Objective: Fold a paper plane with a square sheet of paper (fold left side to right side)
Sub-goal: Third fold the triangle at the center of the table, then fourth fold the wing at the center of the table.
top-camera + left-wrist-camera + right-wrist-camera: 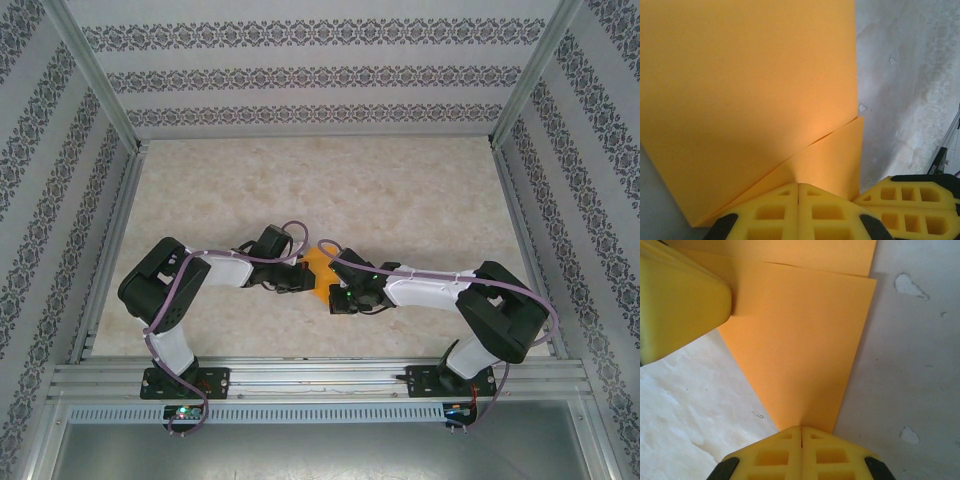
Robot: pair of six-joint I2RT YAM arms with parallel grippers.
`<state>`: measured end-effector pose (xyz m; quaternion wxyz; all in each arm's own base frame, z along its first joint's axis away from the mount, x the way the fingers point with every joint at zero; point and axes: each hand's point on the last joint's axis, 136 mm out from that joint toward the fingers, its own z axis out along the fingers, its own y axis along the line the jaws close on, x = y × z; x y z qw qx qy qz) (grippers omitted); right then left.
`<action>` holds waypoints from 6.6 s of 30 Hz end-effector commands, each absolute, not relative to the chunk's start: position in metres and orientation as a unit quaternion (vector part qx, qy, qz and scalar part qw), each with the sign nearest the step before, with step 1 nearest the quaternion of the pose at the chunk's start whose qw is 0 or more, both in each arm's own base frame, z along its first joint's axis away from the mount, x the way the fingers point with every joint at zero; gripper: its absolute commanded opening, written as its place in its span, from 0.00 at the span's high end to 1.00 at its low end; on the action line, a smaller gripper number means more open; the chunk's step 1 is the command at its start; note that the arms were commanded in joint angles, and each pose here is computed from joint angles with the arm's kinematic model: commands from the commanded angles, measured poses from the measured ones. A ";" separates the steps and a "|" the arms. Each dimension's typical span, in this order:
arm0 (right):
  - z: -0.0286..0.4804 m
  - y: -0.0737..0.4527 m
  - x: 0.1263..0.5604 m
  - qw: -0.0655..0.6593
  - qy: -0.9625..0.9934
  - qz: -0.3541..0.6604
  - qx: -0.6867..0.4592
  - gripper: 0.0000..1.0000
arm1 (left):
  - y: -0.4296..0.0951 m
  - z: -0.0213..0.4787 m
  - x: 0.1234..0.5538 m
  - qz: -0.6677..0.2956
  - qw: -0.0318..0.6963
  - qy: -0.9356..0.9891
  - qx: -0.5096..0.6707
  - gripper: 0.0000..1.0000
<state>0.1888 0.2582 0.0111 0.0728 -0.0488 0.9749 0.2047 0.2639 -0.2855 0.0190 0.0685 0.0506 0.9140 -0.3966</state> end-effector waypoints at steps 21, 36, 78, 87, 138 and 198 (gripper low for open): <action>0.022 0.228 0.190 0.088 0.982 0.166 -0.030 0.88 | -0.269 -0.004 0.252 -0.343 0.050 0.937 0.050 1.00; 0.079 0.230 0.200 0.142 0.946 0.292 0.015 0.83 | -0.269 -0.003 0.252 -0.345 0.050 0.936 0.049 1.00; 0.028 0.306 0.219 0.078 0.947 0.309 0.031 1.00 | -0.271 -0.004 0.251 -0.348 0.041 0.936 0.048 1.00; 0.017 0.307 0.215 0.062 0.951 0.301 0.032 1.00 | -0.271 -0.005 0.251 -0.345 0.037 0.937 0.046 1.00; -0.011 0.213 0.146 0.004 0.981 0.178 0.073 1.00 | -0.265 -0.014 0.252 -0.315 0.031 0.947 0.057 1.00; 0.059 0.268 0.255 0.187 0.884 0.394 -0.166 0.82 | -0.200 0.065 0.308 -0.372 0.189 0.905 -0.085 0.49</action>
